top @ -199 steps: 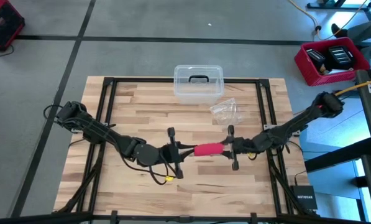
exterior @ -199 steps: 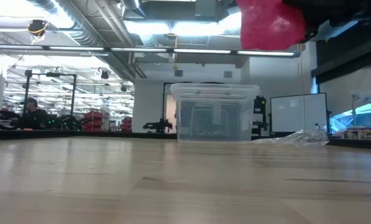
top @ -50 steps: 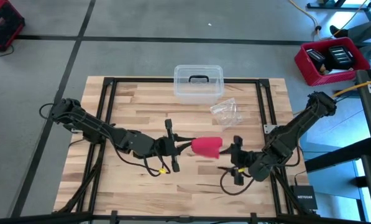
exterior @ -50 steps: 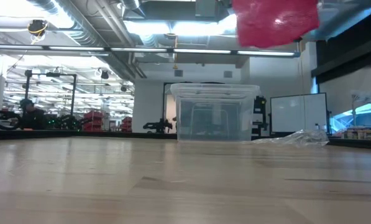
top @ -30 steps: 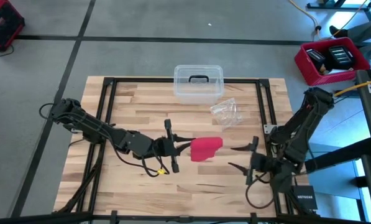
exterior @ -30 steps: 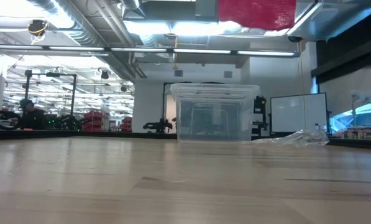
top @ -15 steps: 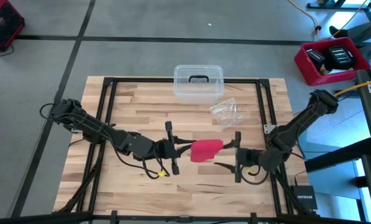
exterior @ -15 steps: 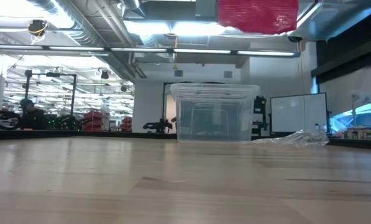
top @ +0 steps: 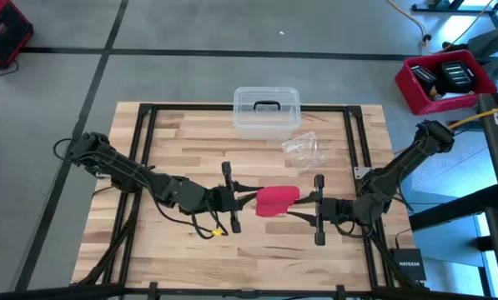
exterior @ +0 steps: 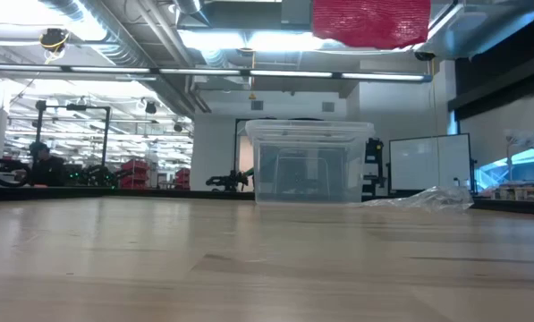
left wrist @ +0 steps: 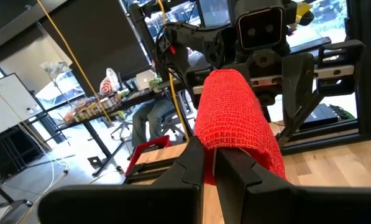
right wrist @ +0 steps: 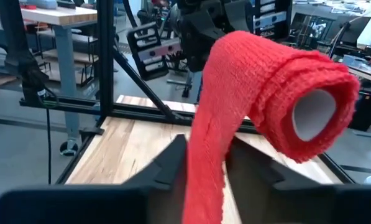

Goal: Roll bandage
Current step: Roll the red bandage

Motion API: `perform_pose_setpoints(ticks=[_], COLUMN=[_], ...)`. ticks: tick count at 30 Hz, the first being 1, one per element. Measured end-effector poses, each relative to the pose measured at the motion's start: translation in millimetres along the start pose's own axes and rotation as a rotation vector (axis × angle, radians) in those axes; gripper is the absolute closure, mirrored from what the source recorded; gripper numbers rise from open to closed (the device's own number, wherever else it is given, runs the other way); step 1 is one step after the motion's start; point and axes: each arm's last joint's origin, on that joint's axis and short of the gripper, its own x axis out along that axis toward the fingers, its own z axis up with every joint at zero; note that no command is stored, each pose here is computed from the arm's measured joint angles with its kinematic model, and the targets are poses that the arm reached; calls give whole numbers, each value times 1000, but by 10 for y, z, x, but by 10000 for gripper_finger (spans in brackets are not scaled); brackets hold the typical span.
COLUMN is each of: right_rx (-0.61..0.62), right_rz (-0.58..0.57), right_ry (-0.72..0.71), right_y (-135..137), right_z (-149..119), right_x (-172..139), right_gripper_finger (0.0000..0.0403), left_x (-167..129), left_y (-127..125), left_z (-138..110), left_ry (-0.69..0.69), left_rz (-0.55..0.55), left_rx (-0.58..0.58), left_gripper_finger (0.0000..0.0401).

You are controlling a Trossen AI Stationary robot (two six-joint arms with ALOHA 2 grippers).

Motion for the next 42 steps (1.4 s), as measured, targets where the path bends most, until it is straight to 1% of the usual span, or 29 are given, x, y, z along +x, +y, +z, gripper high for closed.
perform_pose_setpoints(ticks=[4,6,9,14,19,21,23,26,34,39,42], right_rx=[13,14,3,-20,-77,-82,-81,-46,-16,-28,0], right_rz=[0,9,26,22,-1,-25,-13,32,128,59,40], right_ry=[-15,-40,-79,-135,-139,-131,-128,-121,-83,-34,-2], right_y=[0,13,67,133,246,280,304,352,385,357,354], right_z=[17,48,99,274,429,435,427,376,180,120,83], right_x=[-1,-13,-75,-243,-428,-491,-517,-433,1,36,35], right_gripper_finger=[372,394,389,397,399,398,400,400,397,393,392], left_x=[1,1,1,0,-3,-2,-2,10,47,50,46], left_y=[-1,-2,-8,-16,-19,-17,-10,17,71,76,74], left_z=[-5,-9,-24,-47,-62,-59,-39,-8,0,-1,10], left_ry=[4,7,20,40,57,55,39,10,-10,-9,-18], left_rz=[-1,-2,-7,-15,-9,-5,3,21,40,43,45], left_rx=[3,10,22,51,80,82,79,63,45,41,35], left_gripper_finger=[388,388,388,388,388,388,388,388,388,388,388])
